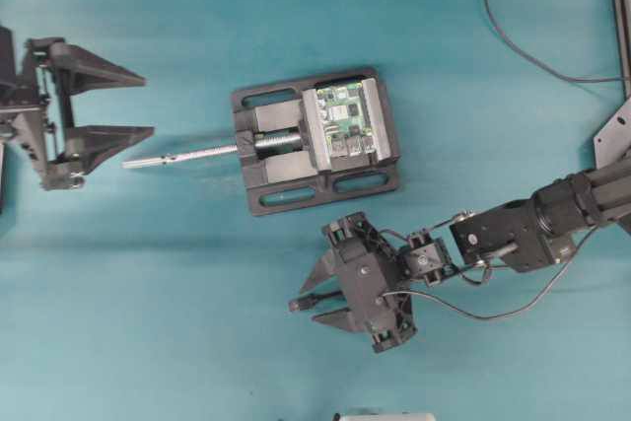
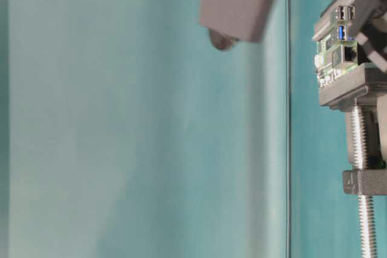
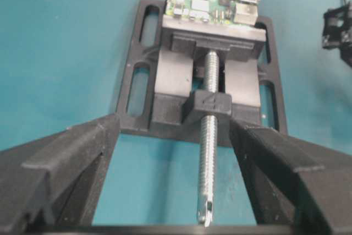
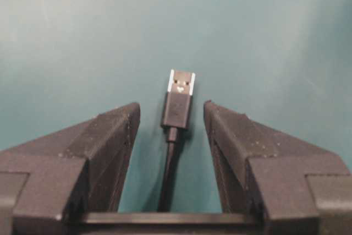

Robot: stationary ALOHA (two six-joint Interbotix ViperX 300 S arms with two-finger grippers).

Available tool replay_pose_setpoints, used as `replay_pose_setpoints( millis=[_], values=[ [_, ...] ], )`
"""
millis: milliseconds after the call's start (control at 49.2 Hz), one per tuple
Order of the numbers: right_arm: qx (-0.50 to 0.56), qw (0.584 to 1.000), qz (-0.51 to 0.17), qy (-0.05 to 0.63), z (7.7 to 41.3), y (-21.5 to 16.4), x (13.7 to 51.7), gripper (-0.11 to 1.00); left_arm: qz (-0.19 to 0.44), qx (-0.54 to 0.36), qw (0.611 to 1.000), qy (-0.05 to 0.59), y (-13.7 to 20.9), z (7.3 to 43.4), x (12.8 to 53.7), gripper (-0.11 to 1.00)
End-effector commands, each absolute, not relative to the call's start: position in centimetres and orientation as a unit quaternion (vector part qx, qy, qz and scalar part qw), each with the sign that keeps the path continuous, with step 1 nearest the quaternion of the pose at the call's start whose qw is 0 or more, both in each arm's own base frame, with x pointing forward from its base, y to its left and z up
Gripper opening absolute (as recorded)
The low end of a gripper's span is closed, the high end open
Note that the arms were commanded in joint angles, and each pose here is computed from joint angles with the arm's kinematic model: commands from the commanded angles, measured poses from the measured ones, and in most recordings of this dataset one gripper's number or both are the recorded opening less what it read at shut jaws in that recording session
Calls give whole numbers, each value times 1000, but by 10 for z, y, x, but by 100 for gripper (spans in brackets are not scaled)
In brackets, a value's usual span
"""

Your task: Insert the USB into the fixed PCB.

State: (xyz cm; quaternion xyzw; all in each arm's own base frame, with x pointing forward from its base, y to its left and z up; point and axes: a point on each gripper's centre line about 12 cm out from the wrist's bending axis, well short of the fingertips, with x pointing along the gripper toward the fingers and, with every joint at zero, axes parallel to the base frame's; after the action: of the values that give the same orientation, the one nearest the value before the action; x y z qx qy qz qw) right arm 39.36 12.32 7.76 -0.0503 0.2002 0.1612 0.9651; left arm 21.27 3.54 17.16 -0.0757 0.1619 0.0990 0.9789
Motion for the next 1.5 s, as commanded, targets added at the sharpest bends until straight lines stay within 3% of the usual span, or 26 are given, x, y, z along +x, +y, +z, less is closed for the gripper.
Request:
replay_pose_setpoints(
  millis=[0, 711, 1118, 1484],
  values=[
    [-40, 970, 151, 184, 88, 122, 401, 55, 98, -74, 981, 148, 35, 178, 210, 95],
    [-10, 966, 130, 221, 79, 131, 391, 53, 111, -79, 978, 160, 37, 175, 183, 94],
    [-14, 962, 142, 231, 77, 141, 386, 30, 117, -80, 977, 160, 38, 172, 180, 94],
    [-16, 959, 146, 243, 74, 144, 384, 21, 125, -89, 966, 206, 35, 141, 155, 94]
  ],
)
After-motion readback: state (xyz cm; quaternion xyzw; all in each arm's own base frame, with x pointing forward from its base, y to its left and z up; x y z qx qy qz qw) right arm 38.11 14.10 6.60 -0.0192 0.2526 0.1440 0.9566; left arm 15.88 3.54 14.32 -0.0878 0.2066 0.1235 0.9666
